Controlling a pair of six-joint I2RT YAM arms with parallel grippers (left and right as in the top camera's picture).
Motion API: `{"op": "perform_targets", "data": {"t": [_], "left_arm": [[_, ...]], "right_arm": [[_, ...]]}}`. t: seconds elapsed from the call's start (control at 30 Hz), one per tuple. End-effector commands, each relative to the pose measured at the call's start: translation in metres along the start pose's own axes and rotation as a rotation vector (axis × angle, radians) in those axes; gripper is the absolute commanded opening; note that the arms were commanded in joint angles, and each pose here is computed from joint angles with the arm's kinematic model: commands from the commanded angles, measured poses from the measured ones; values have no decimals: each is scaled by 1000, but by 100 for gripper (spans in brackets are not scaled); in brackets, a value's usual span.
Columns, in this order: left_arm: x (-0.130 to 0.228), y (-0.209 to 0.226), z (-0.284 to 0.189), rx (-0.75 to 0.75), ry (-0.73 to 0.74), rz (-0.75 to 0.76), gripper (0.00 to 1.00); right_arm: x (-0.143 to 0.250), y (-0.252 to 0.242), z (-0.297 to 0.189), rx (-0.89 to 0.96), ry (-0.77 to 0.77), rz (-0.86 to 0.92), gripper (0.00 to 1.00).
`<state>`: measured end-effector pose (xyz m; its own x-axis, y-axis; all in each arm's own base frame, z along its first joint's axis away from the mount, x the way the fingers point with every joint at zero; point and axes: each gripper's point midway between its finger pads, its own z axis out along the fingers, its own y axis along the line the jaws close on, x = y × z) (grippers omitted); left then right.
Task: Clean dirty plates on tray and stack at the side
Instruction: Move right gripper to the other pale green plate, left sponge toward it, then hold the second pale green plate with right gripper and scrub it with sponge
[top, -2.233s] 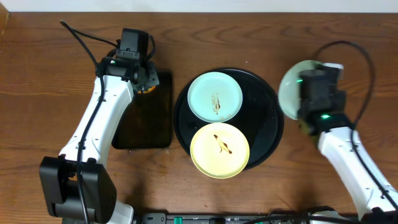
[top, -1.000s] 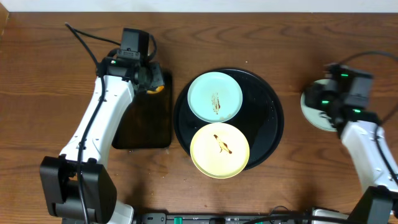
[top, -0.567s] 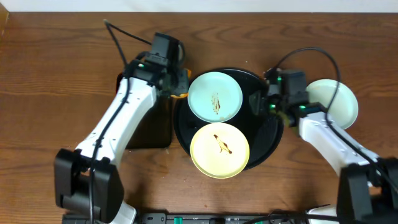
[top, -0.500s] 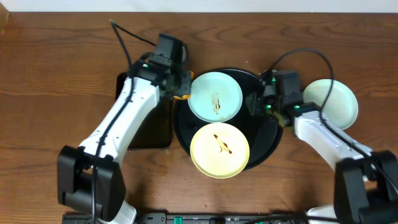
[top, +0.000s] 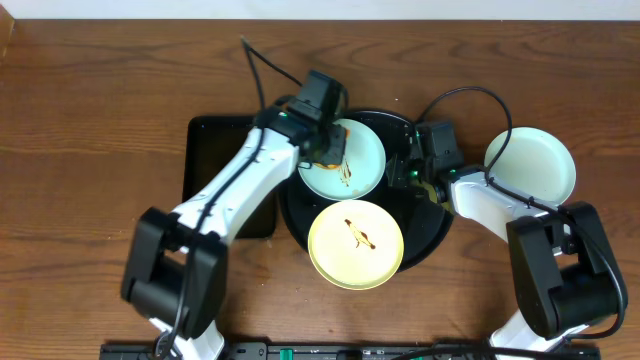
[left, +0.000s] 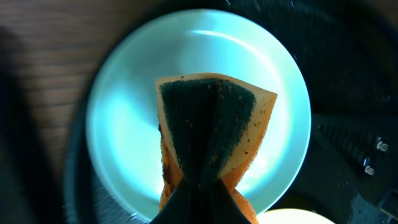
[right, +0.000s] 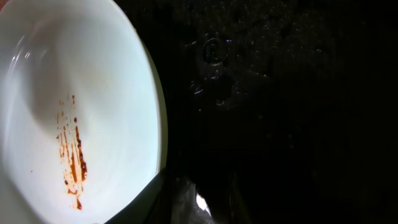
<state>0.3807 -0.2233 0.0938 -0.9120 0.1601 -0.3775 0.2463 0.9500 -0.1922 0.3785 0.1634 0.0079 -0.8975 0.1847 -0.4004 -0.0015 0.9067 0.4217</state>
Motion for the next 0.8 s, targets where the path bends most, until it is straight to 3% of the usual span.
{"op": "perform_targets", "data": {"t": [0.0, 0.43, 0.77], "left_arm": [[10, -16, 17, 28, 37, 31, 7], [24, -19, 45, 19, 93, 46, 8], [23, -20, 48, 19, 88, 3, 8]], "right_arm": [[5, 5, 7, -2, 13, 18, 27], [-30, 30, -23, -68, -123, -16, 33], [4, 39, -1, -53, -23, -31, 32]]}}
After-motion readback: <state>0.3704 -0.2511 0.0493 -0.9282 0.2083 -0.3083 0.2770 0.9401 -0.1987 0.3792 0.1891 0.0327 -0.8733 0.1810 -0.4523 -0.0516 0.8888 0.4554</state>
